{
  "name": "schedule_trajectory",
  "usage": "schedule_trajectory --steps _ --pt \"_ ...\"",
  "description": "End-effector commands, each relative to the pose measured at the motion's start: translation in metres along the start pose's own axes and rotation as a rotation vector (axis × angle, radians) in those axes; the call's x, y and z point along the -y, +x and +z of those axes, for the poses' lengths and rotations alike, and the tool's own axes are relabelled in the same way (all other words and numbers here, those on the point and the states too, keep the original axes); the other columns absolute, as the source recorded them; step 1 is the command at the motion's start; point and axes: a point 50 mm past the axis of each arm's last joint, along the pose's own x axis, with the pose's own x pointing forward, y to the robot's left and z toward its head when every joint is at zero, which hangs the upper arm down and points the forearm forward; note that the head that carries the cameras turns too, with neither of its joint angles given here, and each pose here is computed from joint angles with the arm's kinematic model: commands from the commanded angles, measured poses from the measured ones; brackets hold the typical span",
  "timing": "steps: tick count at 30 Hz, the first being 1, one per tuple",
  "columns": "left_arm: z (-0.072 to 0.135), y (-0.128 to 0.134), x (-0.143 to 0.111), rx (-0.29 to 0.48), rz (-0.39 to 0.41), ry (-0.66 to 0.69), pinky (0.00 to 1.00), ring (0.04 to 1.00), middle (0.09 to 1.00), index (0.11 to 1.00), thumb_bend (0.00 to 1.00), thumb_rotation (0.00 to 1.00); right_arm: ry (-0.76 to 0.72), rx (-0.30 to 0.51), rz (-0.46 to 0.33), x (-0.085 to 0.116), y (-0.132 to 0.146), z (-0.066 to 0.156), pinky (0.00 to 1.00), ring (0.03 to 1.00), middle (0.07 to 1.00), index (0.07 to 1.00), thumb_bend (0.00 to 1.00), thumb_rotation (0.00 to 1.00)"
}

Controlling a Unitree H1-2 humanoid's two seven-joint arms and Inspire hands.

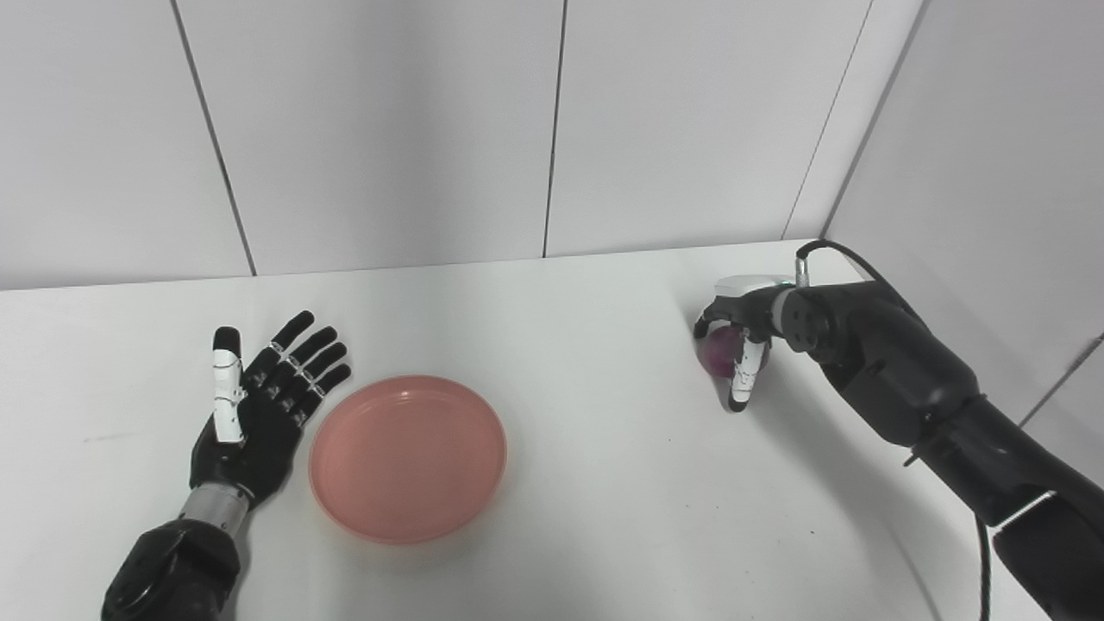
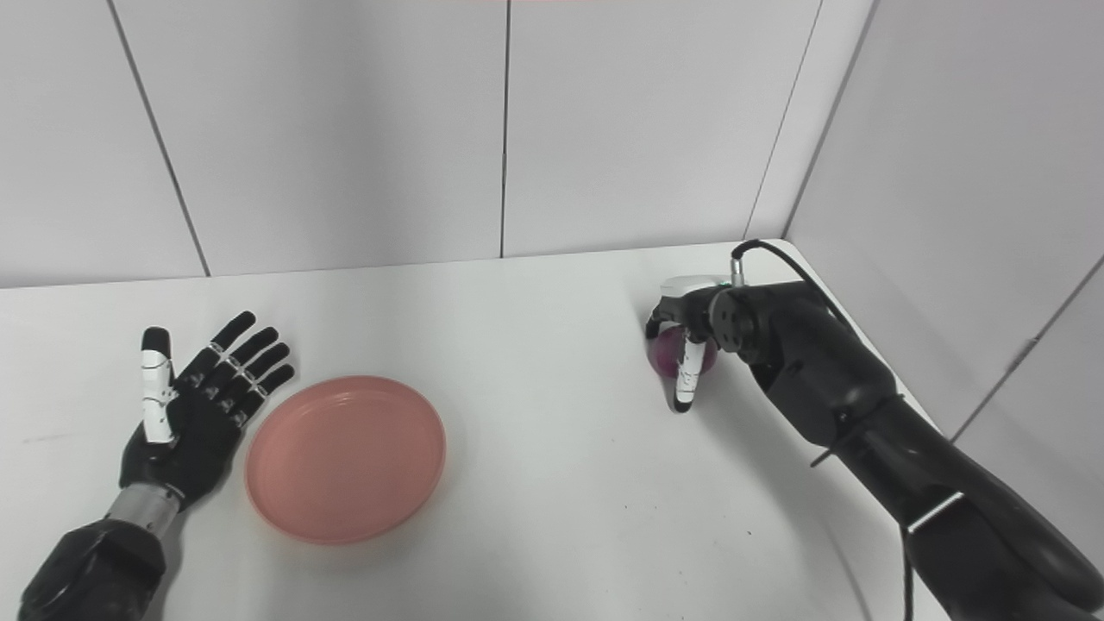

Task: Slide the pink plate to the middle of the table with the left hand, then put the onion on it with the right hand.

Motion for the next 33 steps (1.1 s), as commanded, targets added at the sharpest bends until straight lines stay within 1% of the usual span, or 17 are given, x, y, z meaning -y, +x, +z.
schedule_trajectory --steps 1,3,7,14,17,23,25,26,29,33 --pt "-0.051 -0.033 -0.028 -0.215 0.149 -0.043 0.81 0.813 0.777 0.810 0.73 0.88 -0.024 0.001 -0.071 0.025 -0.007 -0.003 0.61 0.854 0.946 0.849 1.00 0.09" --pt "-0.052 -0.033 -0.028 -0.216 0.153 -0.046 0.82 0.818 0.777 0.808 0.73 0.88 -0.026 -0.003 -0.067 0.024 -0.007 -0.004 0.60 0.845 0.942 0.848 1.00 0.09" --pt "-0.051 -0.034 -0.027 -0.216 0.153 -0.046 0.80 0.813 0.771 0.802 0.73 0.88 -0.016 -0.010 -0.056 0.022 -0.007 -0.008 0.60 0.837 0.944 0.855 1.00 0.09" --pt "-0.051 -0.034 -0.028 -0.216 0.150 -0.046 0.80 0.814 0.777 0.805 0.72 0.89 -0.005 -0.011 -0.060 0.020 -0.006 -0.011 0.62 0.830 0.897 0.836 1.00 0.09" --pt "-0.051 -0.034 -0.028 -0.219 0.149 -0.050 0.80 0.818 0.775 0.809 0.72 0.88 -0.001 -0.016 -0.051 0.022 -0.007 -0.011 0.64 0.800 0.852 0.797 0.98 0.06" --pt "-0.052 -0.034 -0.027 -0.220 0.154 -0.051 0.80 0.817 0.777 0.807 0.72 0.88 0.001 -0.019 -0.047 0.023 -0.007 -0.012 0.65 0.781 0.828 0.762 0.96 0.04" --pt "-0.052 -0.034 -0.027 -0.220 0.155 -0.050 0.79 0.812 0.772 0.804 0.72 0.88 -0.018 -0.015 -0.051 0.023 -0.007 -0.012 0.63 0.721 0.774 0.744 0.93 0.05" --pt "-0.052 -0.034 -0.027 -0.220 0.154 -0.049 0.78 0.812 0.771 0.805 0.72 0.88 -0.027 -0.011 -0.054 0.023 -0.007 -0.012 0.61 0.675 0.727 0.735 0.92 0.06" --pt "-0.052 -0.035 -0.027 -0.220 0.155 -0.054 0.79 0.813 0.770 0.802 0.72 0.87 -0.038 0.005 -0.060 0.021 -0.006 -0.013 0.59 0.646 0.694 0.717 0.90 0.05" --pt "-0.052 -0.035 -0.028 -0.221 0.157 -0.053 0.79 0.811 0.768 0.801 0.71 0.88 -0.045 0.013 -0.059 0.020 -0.005 -0.013 0.55 0.628 0.687 0.695 0.86 0.06"
